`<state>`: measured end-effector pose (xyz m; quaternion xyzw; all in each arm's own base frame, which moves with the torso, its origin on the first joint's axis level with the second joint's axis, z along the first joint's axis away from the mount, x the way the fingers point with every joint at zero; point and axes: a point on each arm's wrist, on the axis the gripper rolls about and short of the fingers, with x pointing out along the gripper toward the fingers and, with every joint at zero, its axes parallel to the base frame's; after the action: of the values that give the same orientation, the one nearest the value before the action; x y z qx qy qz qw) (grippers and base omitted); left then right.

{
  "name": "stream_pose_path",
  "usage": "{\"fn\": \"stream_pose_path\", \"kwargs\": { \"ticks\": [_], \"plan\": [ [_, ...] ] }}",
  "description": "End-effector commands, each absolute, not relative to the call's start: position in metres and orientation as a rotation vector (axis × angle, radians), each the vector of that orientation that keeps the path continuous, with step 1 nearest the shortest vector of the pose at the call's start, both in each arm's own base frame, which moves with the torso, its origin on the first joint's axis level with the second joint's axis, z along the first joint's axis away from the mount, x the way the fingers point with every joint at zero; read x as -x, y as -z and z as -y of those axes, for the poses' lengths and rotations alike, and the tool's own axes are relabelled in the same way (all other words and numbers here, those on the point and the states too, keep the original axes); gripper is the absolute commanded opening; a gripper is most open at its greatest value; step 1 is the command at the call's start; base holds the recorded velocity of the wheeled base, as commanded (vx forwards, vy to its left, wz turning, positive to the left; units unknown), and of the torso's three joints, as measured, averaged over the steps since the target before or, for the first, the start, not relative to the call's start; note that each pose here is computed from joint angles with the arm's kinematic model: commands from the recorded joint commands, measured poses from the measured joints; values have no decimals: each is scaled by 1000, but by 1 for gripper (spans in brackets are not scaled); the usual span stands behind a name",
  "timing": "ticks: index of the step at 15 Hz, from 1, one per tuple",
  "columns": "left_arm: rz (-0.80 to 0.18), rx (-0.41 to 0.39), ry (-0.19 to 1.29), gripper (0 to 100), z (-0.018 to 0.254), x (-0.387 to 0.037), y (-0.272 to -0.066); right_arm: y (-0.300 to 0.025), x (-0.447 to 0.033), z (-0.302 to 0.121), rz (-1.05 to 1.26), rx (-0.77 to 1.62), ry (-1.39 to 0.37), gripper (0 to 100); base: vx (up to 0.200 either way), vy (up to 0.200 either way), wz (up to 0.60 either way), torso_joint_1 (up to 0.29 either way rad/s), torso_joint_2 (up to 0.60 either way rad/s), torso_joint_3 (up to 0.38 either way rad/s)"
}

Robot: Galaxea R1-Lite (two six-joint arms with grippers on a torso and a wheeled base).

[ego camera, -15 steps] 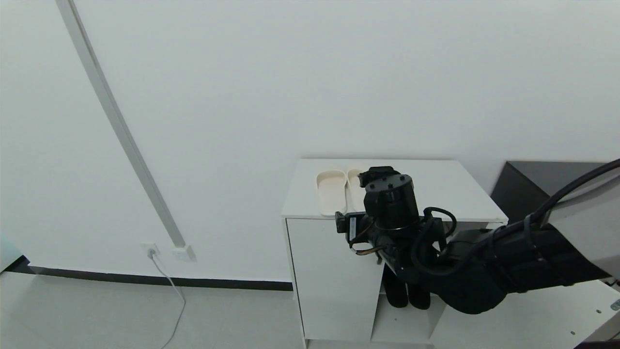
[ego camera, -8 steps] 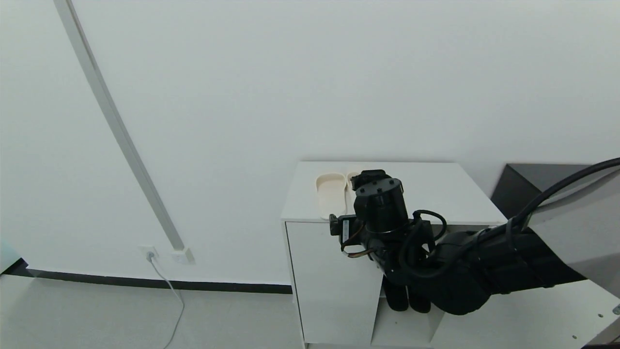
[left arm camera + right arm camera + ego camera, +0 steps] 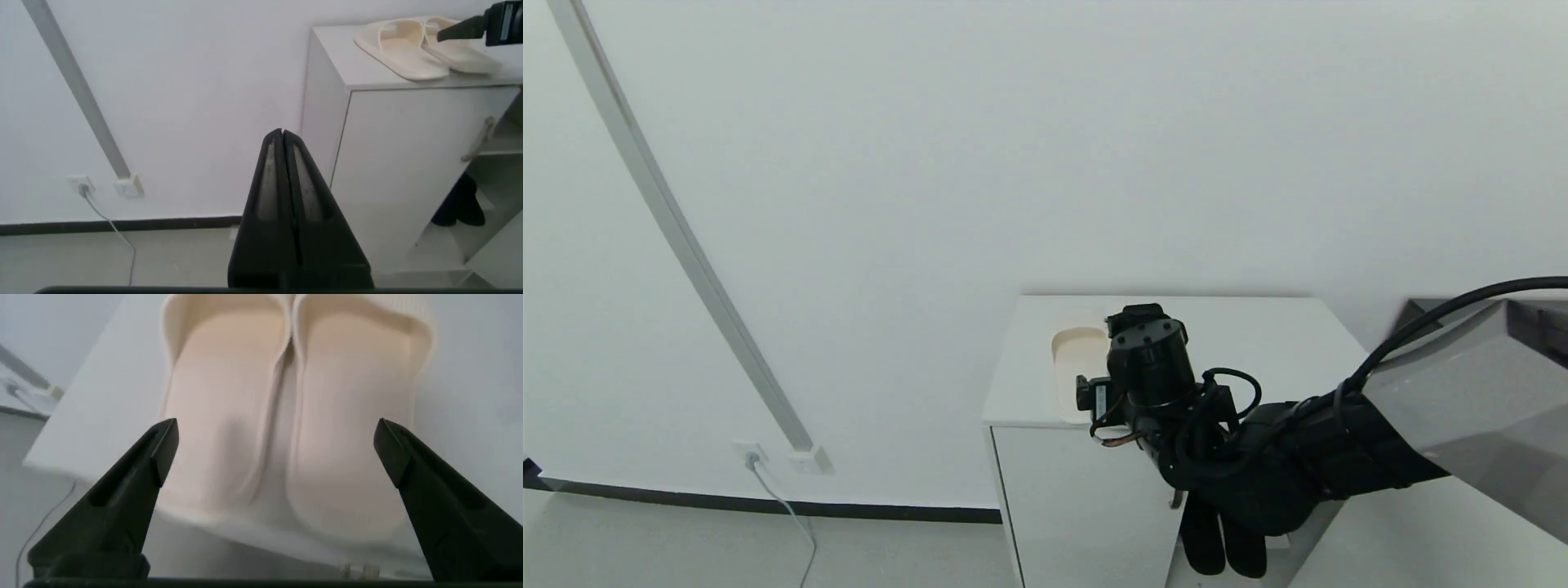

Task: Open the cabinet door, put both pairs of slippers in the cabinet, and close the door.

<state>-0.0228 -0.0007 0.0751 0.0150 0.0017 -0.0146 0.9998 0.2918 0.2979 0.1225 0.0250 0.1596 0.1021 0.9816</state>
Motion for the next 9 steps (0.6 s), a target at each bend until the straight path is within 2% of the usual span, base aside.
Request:
{"fn": "stream_pose_path", "kwargs": {
  "ticks": [1, 9],
  "plan": [
    [-3, -29, 29, 0, 1, 23, -75, -108, -296, -303, -331, -41, -203, 100, 0, 0, 0, 0, 0, 0],
    [-4, -28, 29, 0, 1, 23, -75, -88, -334, -317, -275, -58, -173, 100, 0, 0, 0, 0, 0, 0]
  ]
}}
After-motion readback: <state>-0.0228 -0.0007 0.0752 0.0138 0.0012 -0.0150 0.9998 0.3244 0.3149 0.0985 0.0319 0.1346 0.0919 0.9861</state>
